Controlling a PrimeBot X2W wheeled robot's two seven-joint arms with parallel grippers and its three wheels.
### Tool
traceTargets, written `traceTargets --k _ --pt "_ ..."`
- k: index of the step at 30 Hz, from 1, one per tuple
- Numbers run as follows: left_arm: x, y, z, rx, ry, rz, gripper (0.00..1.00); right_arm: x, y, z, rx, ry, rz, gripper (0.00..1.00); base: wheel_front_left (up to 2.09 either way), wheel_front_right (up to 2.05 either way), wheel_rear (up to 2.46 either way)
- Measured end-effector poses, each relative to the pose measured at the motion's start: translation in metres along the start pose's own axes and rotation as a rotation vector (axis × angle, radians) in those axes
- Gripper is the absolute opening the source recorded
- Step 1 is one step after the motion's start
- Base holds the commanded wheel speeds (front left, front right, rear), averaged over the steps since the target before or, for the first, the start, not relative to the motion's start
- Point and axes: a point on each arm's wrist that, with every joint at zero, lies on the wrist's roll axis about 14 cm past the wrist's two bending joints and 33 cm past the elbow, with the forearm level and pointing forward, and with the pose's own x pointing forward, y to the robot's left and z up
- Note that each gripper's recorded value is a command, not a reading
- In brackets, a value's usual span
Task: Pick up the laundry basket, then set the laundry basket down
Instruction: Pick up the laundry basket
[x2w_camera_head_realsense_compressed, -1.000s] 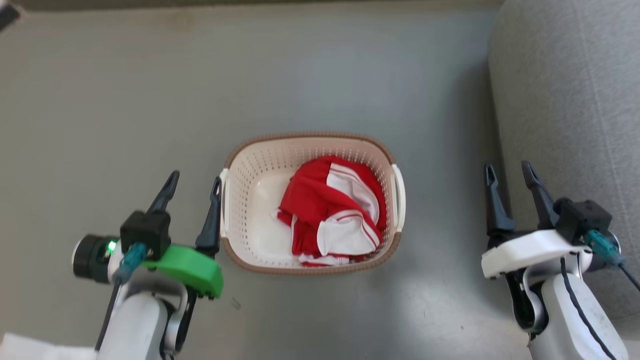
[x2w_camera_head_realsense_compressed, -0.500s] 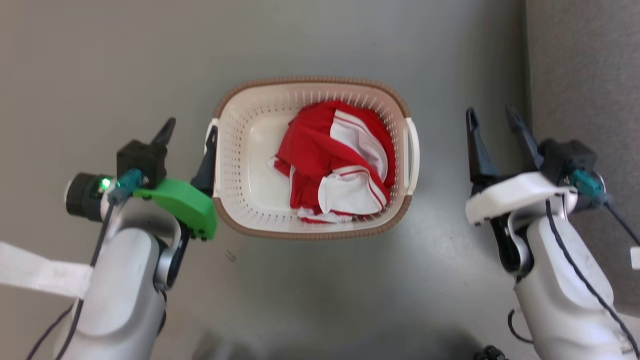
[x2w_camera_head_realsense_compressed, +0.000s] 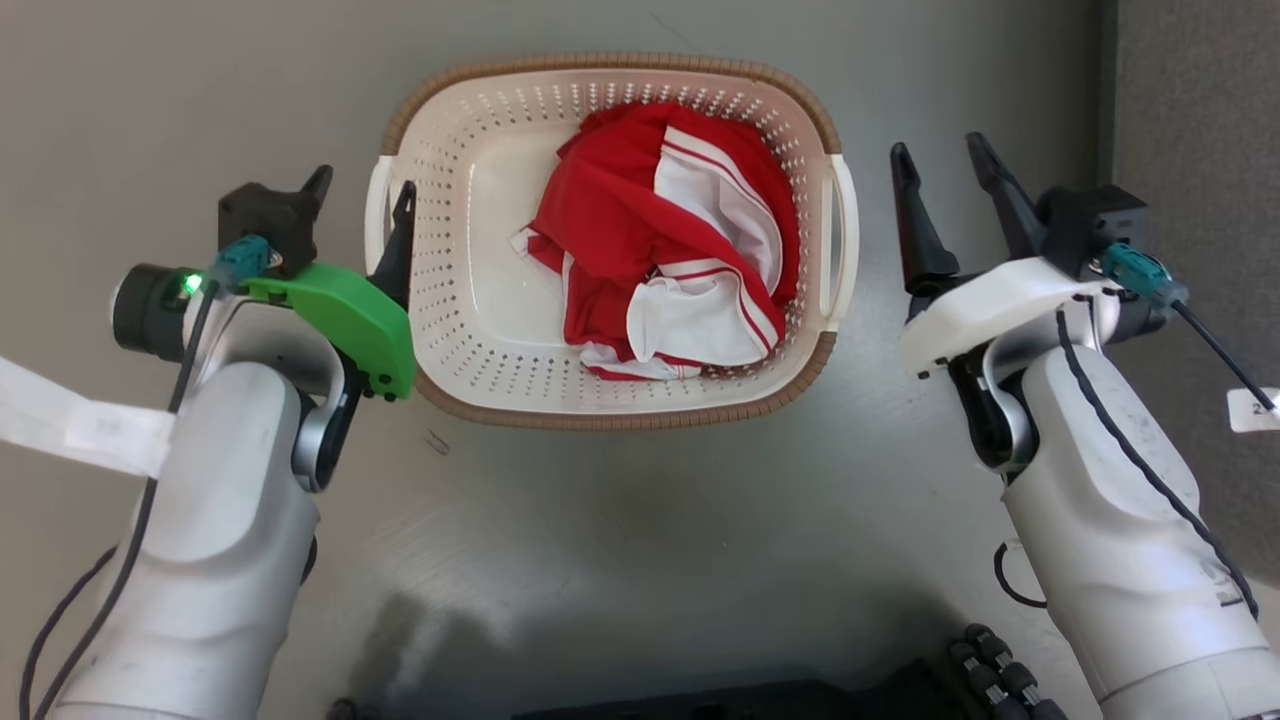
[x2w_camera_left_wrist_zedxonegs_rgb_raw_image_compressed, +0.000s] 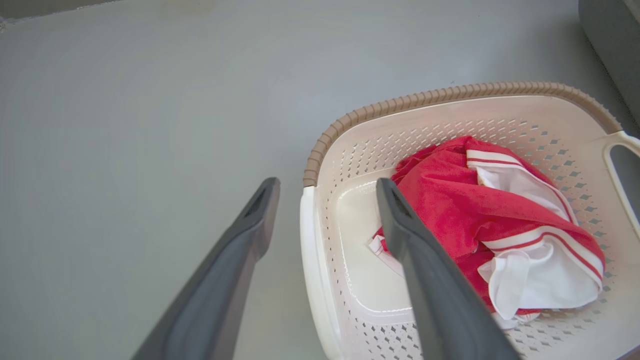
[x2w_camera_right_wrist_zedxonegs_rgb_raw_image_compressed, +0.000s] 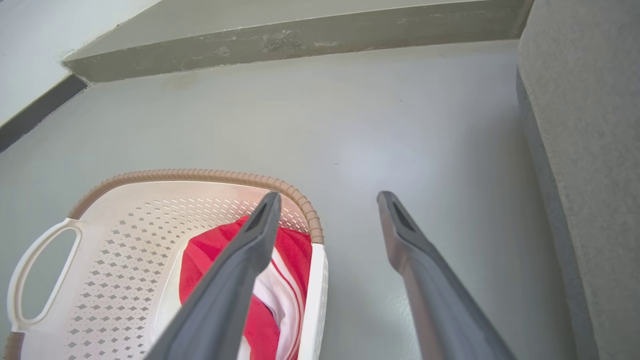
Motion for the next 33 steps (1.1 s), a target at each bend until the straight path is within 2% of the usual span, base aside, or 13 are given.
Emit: traceTargets --k 11,21,33 --pt "0.025 0.011 -0.051 -0.042 0.153 -0.009 1.0 0.011 0.005 -0.046 0.027 0.126 0.036 1.0 0.0 0.0 0.0" --pt "0.042 0.021 -0.081 -0.081 0.242 0.008 1.0 0.006 0.007 -0.088 0.057 0.233 0.041 1.0 0.0 0.0 0.0" --pt "0.049 0.022 -0.117 -0.088 0.348 -0.006 1.0 0.005 0.009 -0.121 0.063 0.321 0.048 1.0 0.0 0.0 0.0"
